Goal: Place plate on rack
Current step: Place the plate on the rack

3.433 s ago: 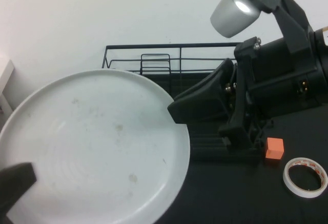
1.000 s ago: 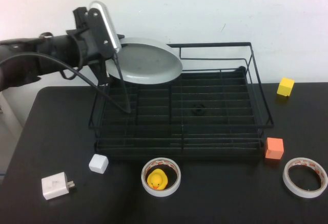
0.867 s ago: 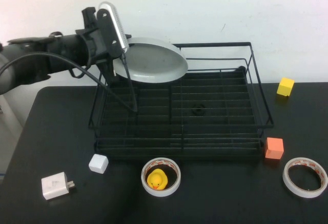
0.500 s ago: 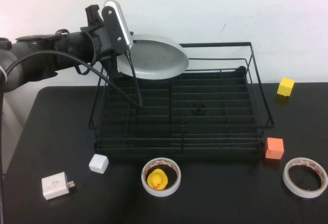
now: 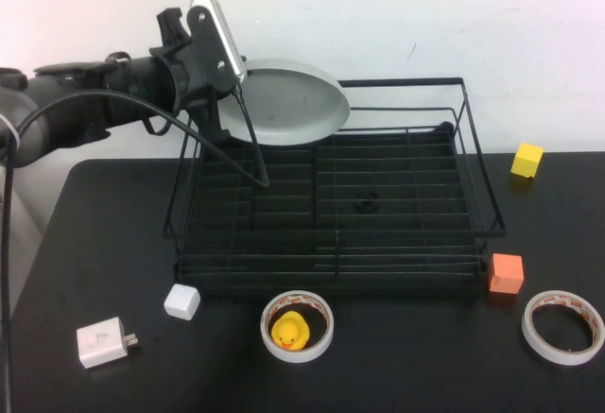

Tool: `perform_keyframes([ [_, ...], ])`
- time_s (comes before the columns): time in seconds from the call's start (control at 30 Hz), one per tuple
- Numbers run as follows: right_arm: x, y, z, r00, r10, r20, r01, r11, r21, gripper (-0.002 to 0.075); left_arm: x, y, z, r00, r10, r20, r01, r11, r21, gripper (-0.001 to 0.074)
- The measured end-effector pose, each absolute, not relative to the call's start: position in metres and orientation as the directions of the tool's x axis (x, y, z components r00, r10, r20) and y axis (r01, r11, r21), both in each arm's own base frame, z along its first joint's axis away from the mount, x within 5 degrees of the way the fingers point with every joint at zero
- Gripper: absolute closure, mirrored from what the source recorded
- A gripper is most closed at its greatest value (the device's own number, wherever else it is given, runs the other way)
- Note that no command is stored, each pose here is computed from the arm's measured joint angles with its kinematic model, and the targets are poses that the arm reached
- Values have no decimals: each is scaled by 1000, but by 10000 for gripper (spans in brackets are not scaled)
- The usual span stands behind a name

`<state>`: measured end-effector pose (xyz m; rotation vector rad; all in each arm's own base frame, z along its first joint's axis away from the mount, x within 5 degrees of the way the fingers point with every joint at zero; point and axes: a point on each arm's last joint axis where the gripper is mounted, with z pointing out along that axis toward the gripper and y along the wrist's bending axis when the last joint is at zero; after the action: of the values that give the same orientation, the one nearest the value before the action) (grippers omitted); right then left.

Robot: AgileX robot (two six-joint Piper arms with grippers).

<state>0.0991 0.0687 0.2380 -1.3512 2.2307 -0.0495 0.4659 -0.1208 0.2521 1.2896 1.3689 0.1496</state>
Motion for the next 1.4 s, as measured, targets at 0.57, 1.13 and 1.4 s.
perform_keyframes([
  [0.57, 99, 69, 238, -360, -834, -419, -814, 500, -296, 728, 472, -122, 227, 178, 667, -724, 645, 476, 597, 472],
  [1.13, 100, 69, 238, -361, -832, -422, -813, 502, -296, 728, 466, -125, 242, 156, 579, -800, 673, 531, 515, 310],
  [1.4, 100, 70, 239, -362, -823, -438, -806, 512, -295, 728, 447, -116, 310, 136, 491, -860, 587, 659, 469, 478],
])
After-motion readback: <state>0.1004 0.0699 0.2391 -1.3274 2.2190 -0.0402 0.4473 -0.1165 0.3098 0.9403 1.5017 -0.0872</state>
